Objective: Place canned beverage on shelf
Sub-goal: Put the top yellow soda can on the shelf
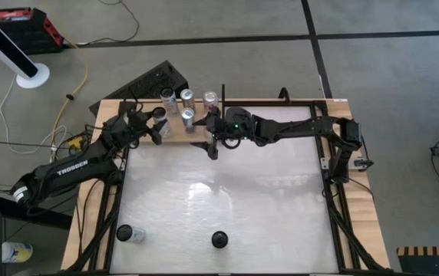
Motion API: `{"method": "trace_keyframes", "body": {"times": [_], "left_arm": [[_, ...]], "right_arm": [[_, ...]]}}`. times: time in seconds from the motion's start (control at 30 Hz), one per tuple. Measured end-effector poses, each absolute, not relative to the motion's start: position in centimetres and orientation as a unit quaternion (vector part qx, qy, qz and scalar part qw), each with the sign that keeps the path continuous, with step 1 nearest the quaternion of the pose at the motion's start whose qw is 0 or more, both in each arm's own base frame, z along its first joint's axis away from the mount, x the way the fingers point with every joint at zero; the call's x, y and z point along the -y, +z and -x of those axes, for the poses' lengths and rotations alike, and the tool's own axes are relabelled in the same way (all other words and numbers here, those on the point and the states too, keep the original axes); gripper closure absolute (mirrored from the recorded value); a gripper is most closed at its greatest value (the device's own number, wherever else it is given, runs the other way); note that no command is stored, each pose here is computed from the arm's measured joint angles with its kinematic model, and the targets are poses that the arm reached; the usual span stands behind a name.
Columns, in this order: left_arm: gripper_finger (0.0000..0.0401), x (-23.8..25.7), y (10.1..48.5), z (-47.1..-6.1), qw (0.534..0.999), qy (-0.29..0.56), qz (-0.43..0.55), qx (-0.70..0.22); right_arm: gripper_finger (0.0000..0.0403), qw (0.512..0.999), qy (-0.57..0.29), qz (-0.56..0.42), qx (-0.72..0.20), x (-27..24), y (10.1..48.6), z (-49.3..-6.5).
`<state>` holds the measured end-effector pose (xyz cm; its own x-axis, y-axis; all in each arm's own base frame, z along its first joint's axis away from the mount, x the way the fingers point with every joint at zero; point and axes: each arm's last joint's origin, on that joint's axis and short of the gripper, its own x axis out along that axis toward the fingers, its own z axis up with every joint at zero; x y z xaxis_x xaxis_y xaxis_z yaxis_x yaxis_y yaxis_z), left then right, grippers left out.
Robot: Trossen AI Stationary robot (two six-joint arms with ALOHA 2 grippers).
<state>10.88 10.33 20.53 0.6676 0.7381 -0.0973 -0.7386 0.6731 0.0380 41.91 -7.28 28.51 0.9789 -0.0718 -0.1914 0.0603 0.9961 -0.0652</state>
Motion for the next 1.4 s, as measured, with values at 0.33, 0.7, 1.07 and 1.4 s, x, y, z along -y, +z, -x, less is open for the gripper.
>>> {"method": "trace_keyframes", "body": {"times": [0.33,0.7,1.07,1.4], "left_arm": [[0.0177,-10.3,20.5,-10.9,0.914,0.402,0.0,-0.054],[0.0031,-10.4,20.5,-10.8,0.908,0.414,-0.004,-0.058],[0.0039,-10.5,22.7,-11.0,0.908,0.413,-0.024,-0.065],[0.004,-9.6,25.4,-11.0,0.917,0.392,-0.035,-0.063]], "right_arm": [[0.0026,0.994,-0.028,0.03,-0.098,6.9,28.5,-42.0],[0.0026,0.994,-0.029,0.024,-0.103,6.9,28.4,-42.0],[0.0026,0.993,-0.029,0.015,-0.113,6.9,28.2,-41.9],[0.0026,0.992,-0.03,0.01,-0.122,6.9,28.0,-41.9]]}}
